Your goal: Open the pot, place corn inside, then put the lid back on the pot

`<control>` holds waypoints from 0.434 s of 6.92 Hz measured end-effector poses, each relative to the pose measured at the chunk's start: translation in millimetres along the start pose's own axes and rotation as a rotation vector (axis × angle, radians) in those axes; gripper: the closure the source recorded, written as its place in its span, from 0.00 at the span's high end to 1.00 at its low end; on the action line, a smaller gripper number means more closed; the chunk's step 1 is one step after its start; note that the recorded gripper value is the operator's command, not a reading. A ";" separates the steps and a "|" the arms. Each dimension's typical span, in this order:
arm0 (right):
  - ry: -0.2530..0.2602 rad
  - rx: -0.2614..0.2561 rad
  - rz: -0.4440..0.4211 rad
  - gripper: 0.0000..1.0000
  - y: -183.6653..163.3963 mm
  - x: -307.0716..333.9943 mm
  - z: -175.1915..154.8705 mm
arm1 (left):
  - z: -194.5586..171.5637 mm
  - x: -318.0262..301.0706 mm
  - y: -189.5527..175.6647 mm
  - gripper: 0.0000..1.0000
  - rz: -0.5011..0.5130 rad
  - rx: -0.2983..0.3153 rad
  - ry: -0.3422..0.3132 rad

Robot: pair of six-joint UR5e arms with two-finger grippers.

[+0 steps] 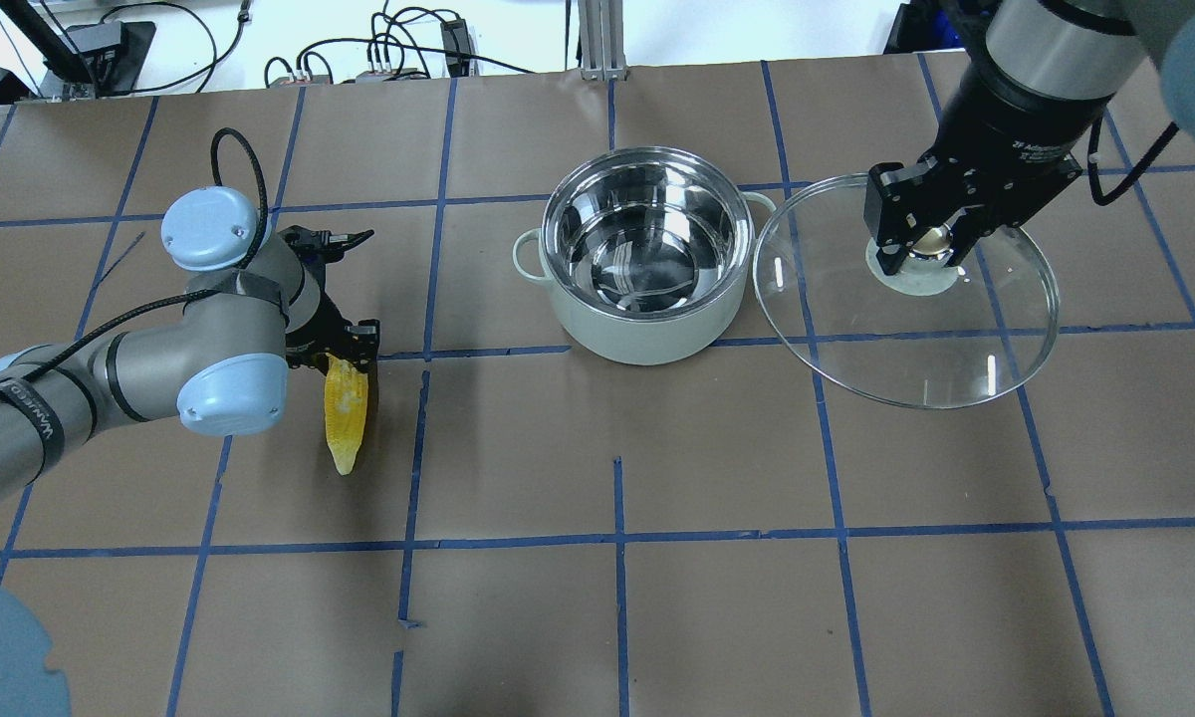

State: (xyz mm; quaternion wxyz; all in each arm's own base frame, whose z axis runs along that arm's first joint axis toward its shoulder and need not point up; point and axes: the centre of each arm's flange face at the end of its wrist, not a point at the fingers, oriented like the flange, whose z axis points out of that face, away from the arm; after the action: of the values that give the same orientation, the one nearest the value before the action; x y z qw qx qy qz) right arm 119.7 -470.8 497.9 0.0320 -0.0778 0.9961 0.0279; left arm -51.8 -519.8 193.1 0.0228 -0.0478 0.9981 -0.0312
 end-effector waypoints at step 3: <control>0.000 0.001 0.000 0.39 0.3 -0.1 -0.3 | -67.8 1.9 -29.5 0.04 -0.033 0.013 -0.017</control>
State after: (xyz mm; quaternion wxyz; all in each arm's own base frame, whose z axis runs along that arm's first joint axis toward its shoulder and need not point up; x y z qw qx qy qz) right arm 119.7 -470.5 498.3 0.0320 -0.0776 0.9961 0.0275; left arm -54.2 -545.2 262.5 0.0308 -0.0644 0.9967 -0.0378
